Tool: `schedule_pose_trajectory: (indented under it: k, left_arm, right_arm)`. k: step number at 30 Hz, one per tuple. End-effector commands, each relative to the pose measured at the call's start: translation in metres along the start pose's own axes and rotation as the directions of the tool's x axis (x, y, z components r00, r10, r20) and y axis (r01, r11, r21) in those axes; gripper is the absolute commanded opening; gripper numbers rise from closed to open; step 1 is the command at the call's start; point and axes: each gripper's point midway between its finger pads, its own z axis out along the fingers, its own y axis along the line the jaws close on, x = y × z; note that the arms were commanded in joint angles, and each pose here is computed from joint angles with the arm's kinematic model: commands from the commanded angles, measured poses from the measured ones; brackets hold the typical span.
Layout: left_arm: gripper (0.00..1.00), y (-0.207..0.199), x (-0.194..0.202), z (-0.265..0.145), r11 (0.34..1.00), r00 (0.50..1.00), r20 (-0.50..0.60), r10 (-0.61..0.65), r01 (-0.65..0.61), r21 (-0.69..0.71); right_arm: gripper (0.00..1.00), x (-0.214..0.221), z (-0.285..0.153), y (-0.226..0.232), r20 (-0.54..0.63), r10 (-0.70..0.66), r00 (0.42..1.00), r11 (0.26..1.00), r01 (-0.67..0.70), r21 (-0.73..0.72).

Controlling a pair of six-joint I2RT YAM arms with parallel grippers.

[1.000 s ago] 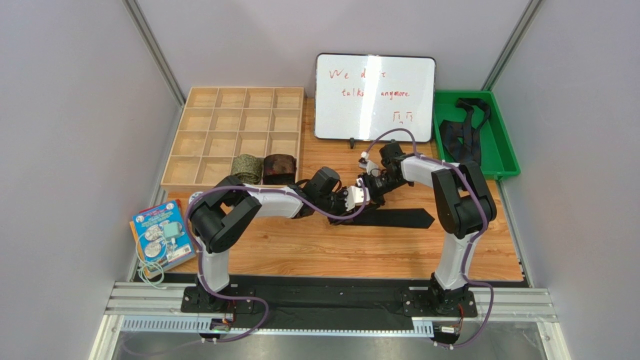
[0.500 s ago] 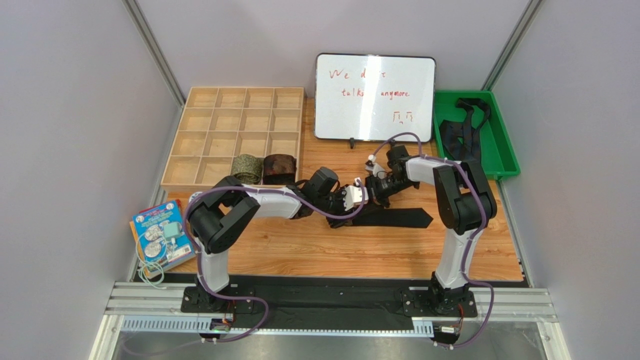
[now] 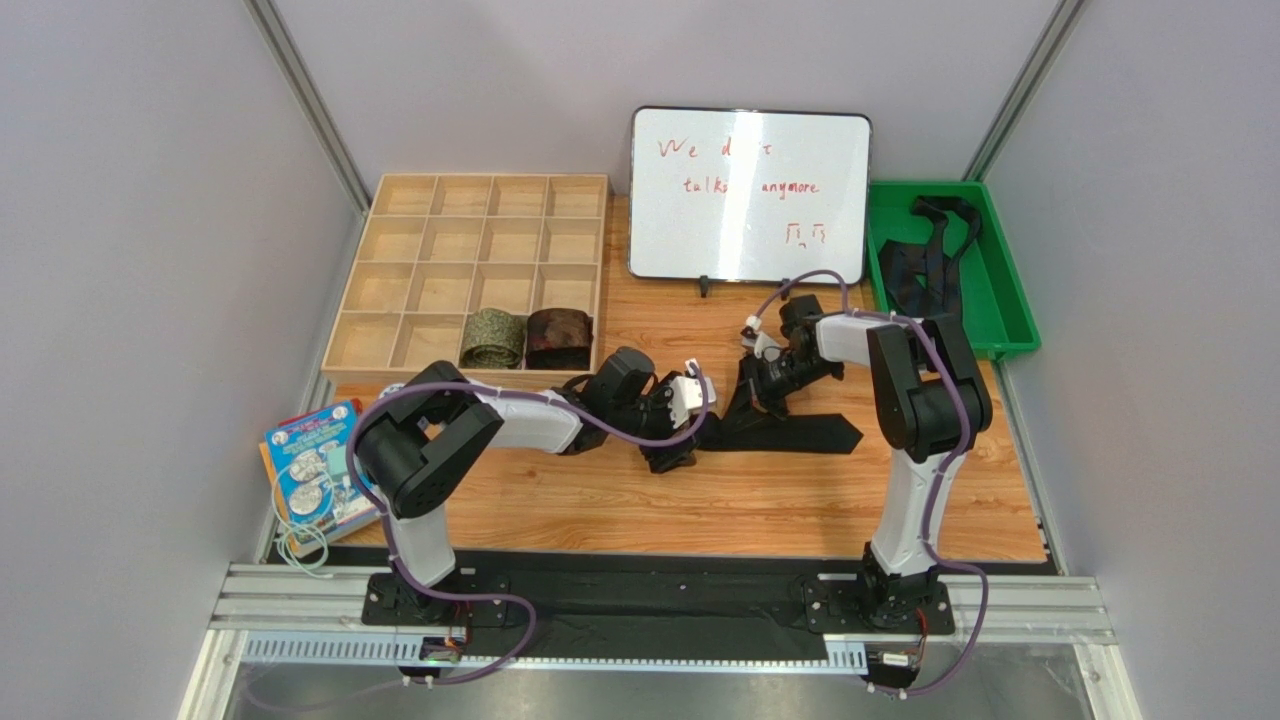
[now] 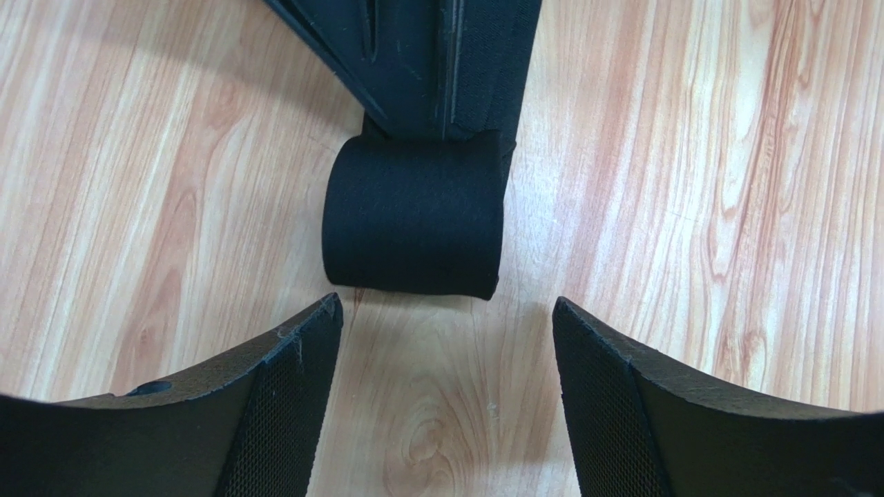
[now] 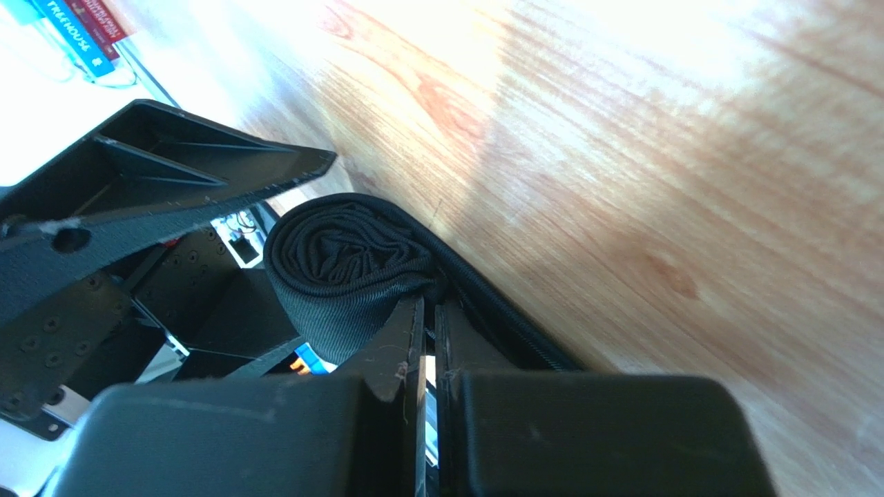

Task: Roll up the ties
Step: Roll the tie at the center of the board.

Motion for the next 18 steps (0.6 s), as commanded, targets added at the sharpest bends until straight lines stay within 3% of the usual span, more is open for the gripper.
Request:
schedule_pose_trajectory:
  k: [1, 4, 10, 13, 18]
  left_arm:
    - [0.80, 0.007, -0.019, -0.002, 0.996, 0.990, 0.117, -0.073, 0.079, -0.044]
    - [0.87, 0.006, -0.024, 0.006, 0.995, 0.979, 0.179, -0.096, 0.102, -0.023]
    - [0.88, 0.001, -0.037, 0.028, 0.995, 0.969, 0.228, -0.098, 0.100, 0.005]
    - [0.81, 0.001, -0.034, 0.036, 0.995, 0.970, 0.221, -0.101, 0.103, 0.005]
    - [0.53, 0.002, -0.019, 0.041, 0.997, 0.980, 0.187, -0.060, 0.066, -0.026]
  right_arm:
    - [0.00, -0.011, 0.004, -0.058, 0.043, -0.049, 0.998, 0.957, 0.034, 0.288]
    - [0.00, -0.013, 0.004, -0.062, 0.049, -0.044, 0.998, 0.943, 0.026, 0.331]
    - [0.00, -0.016, 0.013, -0.065, 0.041, -0.064, 0.997, 0.904, 0.040, 0.425]
    - [0.00, -0.013, 0.021, -0.066, 0.028, -0.046, 0.999, 0.902, 0.029, 0.431]
    - [0.00, -0.015, 0.032, -0.063, 0.020, -0.025, 0.999, 0.924, 0.016, 0.383]
